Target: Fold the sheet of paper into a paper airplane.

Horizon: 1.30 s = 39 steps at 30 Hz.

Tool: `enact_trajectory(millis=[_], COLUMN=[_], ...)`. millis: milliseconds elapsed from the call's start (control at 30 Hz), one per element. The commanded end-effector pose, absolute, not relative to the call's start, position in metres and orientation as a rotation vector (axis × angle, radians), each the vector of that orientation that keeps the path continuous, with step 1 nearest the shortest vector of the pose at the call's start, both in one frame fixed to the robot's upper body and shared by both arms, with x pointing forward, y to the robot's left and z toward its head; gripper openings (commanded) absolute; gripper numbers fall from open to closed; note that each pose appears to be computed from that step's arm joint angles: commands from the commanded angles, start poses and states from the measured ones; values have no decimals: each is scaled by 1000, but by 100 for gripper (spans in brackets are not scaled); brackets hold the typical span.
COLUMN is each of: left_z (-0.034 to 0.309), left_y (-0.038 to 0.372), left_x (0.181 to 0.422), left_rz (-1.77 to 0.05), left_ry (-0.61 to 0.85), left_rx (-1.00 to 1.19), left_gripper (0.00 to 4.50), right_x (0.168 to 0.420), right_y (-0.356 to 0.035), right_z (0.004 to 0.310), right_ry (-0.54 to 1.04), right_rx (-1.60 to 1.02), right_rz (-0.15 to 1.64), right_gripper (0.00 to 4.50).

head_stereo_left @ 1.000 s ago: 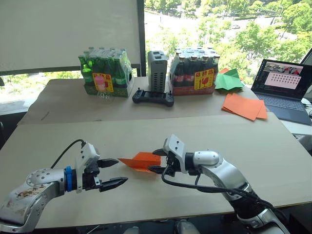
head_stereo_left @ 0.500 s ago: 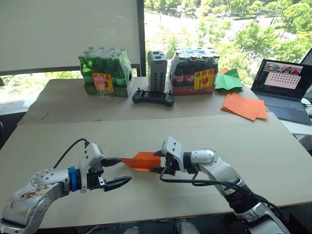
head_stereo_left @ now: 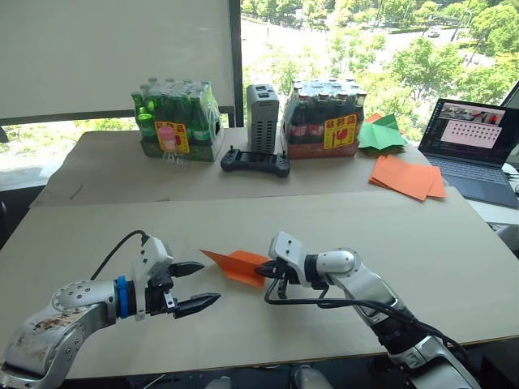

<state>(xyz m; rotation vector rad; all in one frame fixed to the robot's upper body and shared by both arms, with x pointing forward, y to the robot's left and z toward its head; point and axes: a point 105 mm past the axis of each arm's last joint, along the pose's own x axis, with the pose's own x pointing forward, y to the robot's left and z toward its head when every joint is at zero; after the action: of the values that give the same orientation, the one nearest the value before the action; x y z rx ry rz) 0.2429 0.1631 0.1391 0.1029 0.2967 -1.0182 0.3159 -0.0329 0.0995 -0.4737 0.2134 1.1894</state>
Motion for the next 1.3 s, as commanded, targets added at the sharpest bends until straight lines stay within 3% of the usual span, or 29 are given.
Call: enact_trajectory(millis=[33,167,267,433,633,800,1167,1200,1300], left_z=[163,185,195,200,196,186,195,195,201], left_y=[157,150,138,121,110,102,104,104,104], left_x=[251,267,274,276,273,256,258,258,259], left_rz=[-998,-940,-911,-906,-954,-1095,-1097,-1097,-1097], left_ry=[186,72,-3,-49,-35,43,24,24,10], left_rx=[112,101,103,65,46,70,93,93,94], left_gripper=[450,450,450,450,450,450,450,450,450], right_x=[331,356,377,379,377,371,373,374,376], right_y=[-45,-88,-144,-206,-226,-237,-243,-243,-243], right_z=[147,174,179,175,157,127,128,130,153], right_ry=[90,57,105,200,276,380,364,357,268], right_rx=[-372,-309,-312,-237,-256,-210,-199,-197,-197], right_rz=[1066,787,453,118,52,30,9,6,2], right_gripper=[5,5,5,5,5,5,5,65,163])
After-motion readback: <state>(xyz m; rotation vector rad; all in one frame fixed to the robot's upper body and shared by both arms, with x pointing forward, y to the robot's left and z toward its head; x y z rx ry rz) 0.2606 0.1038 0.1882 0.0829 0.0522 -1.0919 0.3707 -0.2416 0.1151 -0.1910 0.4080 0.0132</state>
